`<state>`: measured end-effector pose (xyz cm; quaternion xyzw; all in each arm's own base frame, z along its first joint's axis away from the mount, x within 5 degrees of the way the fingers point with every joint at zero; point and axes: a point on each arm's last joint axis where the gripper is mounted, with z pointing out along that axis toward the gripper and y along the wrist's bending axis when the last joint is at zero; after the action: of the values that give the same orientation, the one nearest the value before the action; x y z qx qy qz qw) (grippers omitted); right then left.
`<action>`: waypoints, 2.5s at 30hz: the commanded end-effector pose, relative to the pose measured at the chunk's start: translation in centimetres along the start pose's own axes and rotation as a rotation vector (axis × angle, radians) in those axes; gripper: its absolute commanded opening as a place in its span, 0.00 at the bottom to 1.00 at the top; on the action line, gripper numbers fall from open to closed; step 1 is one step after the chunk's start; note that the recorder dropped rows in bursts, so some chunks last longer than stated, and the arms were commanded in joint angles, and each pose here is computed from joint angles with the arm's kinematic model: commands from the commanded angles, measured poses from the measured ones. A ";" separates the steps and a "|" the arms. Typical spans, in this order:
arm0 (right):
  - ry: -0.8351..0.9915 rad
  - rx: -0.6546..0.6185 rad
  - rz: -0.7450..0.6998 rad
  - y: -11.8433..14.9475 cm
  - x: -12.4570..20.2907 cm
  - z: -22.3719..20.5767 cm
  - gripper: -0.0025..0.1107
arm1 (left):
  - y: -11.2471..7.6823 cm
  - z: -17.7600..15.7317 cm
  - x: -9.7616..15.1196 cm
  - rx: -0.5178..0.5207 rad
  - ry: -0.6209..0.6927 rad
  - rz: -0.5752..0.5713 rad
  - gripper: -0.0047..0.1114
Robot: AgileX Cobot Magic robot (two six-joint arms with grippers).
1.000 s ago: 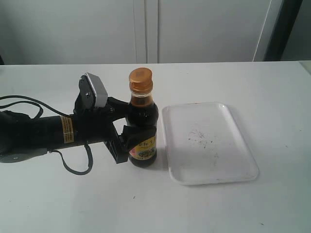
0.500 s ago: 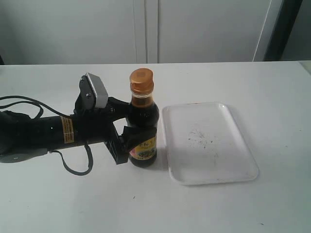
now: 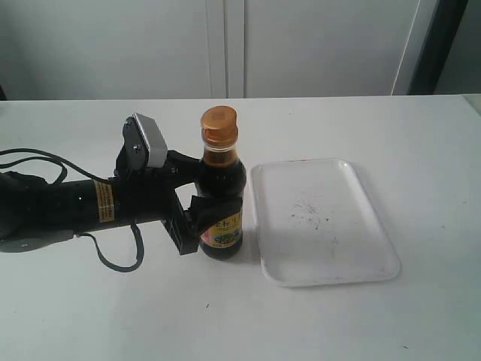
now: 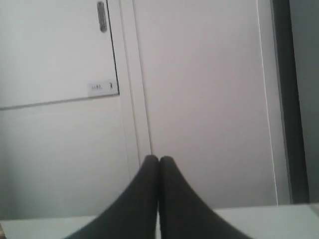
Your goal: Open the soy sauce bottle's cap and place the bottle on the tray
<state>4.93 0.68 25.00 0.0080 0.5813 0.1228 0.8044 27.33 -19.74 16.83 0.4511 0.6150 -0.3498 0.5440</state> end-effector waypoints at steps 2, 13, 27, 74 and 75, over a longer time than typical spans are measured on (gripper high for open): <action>-0.127 -0.017 -0.001 0.7 -4.4 1.4 0.02 | -0.2 -0.1 0.0 0.013 0.001 0.020 0.04; -0.072 -0.023 -0.079 1.6 -9.0 7.3 0.02 | -0.2 -0.1 0.0 0.013 0.001 0.020 0.04; 0.057 -0.045 -0.112 1.6 -6.6 14.3 0.02 | -0.2 -0.1 0.0 0.010 0.000 0.018 0.04; 0.166 -0.505 -0.978 11.9 10.6 18.8 0.02 | -0.2 -0.1 0.0 0.007 -0.001 0.016 0.04; 0.160 -0.504 -0.987 11.9 10.7 18.8 0.02 | -0.2 -0.1 0.0 0.007 -0.001 0.016 0.04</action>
<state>23.42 16.53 23.03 -0.4553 0.5508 -0.1195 0.6892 27.33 -19.74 16.83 0.4523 0.6142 -0.3487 0.5447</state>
